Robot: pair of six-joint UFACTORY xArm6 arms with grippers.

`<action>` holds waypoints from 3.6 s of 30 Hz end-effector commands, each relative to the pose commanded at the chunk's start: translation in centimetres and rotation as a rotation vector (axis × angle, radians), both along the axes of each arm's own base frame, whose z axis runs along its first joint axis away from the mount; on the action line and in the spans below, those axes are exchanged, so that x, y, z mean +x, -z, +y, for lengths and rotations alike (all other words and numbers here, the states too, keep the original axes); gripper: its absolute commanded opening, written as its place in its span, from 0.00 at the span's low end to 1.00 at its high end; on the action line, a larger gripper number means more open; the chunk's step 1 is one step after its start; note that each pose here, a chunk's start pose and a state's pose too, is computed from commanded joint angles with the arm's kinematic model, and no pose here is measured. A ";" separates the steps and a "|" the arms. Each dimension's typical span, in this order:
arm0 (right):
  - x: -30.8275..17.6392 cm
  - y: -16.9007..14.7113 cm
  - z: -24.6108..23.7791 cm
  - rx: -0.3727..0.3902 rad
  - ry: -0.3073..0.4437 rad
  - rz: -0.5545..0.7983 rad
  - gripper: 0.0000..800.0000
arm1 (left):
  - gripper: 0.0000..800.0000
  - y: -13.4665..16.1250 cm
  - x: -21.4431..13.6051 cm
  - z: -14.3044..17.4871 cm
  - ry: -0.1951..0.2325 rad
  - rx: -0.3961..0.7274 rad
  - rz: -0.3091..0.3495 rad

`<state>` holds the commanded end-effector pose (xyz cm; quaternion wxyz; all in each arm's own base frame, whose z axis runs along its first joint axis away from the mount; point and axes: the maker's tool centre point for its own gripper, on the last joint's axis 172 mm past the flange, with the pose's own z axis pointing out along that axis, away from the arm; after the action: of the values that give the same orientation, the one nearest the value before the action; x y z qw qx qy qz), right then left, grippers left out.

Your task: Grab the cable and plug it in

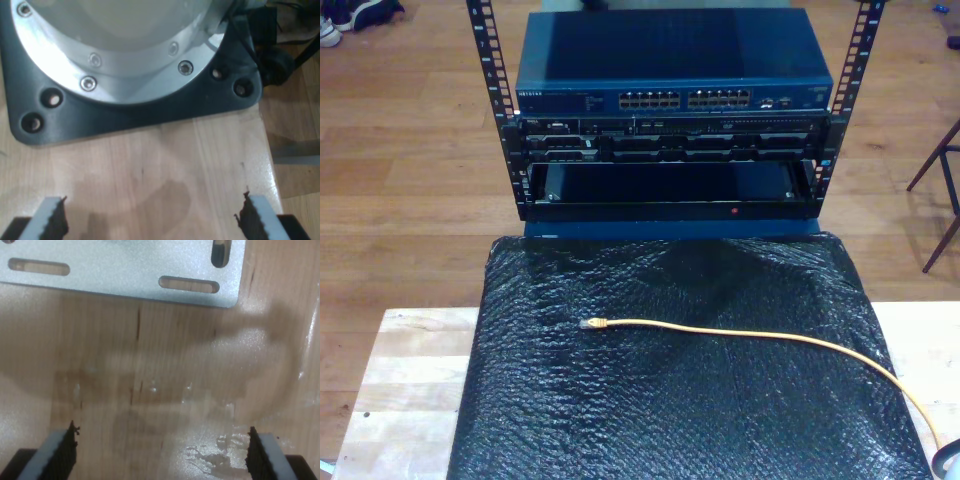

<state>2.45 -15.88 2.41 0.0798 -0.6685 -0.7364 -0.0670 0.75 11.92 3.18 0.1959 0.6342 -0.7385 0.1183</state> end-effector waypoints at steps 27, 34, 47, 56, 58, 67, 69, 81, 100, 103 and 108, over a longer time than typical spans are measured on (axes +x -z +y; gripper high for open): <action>0.0 0.0 0.0 0.002 0.000 0.000 1.00 | 1.00 0.0 0.0 0.0 0.000 0.000 0.000; 0.0 0.0 0.0 0.002 0.002 0.000 1.00 | 1.00 0.0 0.0 0.0 0.000 0.000 0.000; 0.0 0.0 0.0 0.002 0.000 0.000 1.00 | 1.00 0.0 0.0 0.0 0.000 0.000 0.000; 0.0 0.1 0.1 0.002 0.002 0.000 1.00 | 1.00 0.0 0.0 0.0 0.000 0.000 0.000; 0.0 0.1 0.1 0.002 0.002 0.000 1.00 | 1.00 0.0 0.0 0.0 0.000 0.000 0.000; 0.0 0.1 0.1 0.001 0.003 0.001 1.00 | 1.00 -0.1 0.0 0.1 0.000 0.002 0.000; 0.0 -0.2 -0.3 -0.006 0.003 -0.001 1.00 | 1.00 -0.1 0.0 0.1 0.000 0.000 0.000; 0.4 -6.1 -2.0 0.048 0.028 0.011 1.00 | 1.00 -2.7 -0.2 0.5 -0.005 -0.047 0.020; 6.5 -18.6 -4.8 0.107 0.338 -0.044 1.00 | 1.00 -10.0 3.3 2.8 -0.081 -0.099 -0.037; 8.3 -20.5 -5.0 0.128 0.391 -0.035 1.00 | 1.00 -11.2 4.6 2.6 -0.091 -0.117 -0.052; 12.1 -22.7 -5.0 0.192 0.449 0.002 1.00 | 1.00 -13.4 7.1 1.8 -0.103 -0.136 -0.009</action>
<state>14.55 -20.89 25.14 0.1269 -0.8049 -0.5593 -0.1521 7.90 13.75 16.54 0.2288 0.6560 -0.6961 0.1809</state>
